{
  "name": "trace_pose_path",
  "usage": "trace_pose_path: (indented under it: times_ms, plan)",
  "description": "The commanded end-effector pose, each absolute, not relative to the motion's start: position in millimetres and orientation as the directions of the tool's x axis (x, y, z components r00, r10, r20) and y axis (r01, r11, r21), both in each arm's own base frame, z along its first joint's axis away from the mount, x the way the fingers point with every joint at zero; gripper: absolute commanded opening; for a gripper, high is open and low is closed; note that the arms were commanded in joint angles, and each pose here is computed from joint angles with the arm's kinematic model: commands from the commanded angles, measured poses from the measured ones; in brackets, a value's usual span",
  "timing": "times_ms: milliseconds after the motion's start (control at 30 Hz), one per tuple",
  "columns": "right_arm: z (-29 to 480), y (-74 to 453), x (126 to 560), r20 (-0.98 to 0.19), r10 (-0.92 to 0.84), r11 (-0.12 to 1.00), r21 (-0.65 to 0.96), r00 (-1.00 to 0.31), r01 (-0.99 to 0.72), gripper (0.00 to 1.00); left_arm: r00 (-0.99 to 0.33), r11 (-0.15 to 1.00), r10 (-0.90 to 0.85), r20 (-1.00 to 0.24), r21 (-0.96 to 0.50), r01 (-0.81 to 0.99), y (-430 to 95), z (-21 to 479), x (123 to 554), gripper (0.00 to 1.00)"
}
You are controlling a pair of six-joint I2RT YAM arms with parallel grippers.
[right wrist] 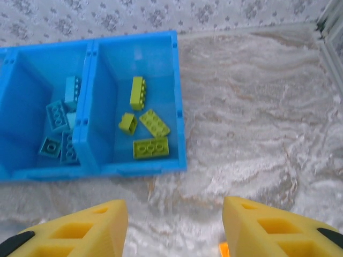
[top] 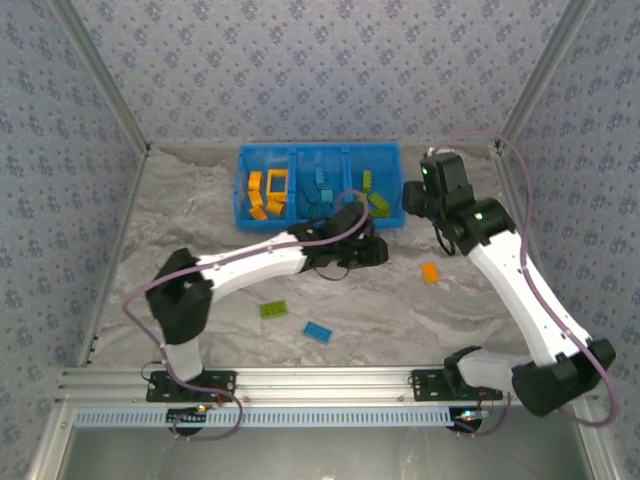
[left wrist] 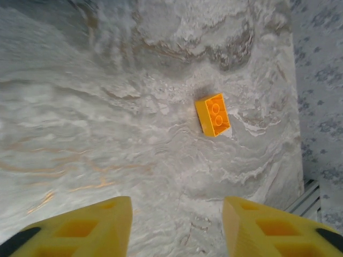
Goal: Sort the legos into containers by color
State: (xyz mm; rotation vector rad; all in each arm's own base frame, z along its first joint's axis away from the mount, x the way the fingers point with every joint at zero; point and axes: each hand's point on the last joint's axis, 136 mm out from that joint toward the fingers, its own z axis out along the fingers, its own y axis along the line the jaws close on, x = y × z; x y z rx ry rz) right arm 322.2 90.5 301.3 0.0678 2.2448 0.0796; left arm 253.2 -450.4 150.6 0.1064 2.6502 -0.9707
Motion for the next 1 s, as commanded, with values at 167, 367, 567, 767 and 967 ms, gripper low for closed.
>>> trace_pose_path:
  times_ms: [167,367,567,767,967]
  plan:
    - [304,74,235,-0.739,0.155,0.978,0.207,-0.655,-0.003,0.57,-0.981,0.784,-0.01,-0.191,-0.611,0.111,-525,108,244,0.61]
    - [296,59,204,-0.735,0.182,0.974,0.224,-0.653,0.019,0.57,-0.975,0.784,0.006,-0.223,-0.604,0.143,-558,97,257,0.63]
    - [275,57,196,-0.708,0.205,0.969,0.245,-0.676,0.037,0.57,-0.968,0.778,0.028,-0.249,-0.603,0.177,-579,83,269,0.62]
    - [277,58,195,-0.71,0.211,0.967,0.253,-0.672,0.036,0.56,-0.965,0.781,0.054,-0.258,-0.591,0.202,-593,72,271,0.59]
    - [283,57,195,-0.719,0.218,0.965,0.26,-0.66,0.036,0.56,-0.97,0.848,0.054,-0.238,-0.501,0.171,-577,58,269,0.62]
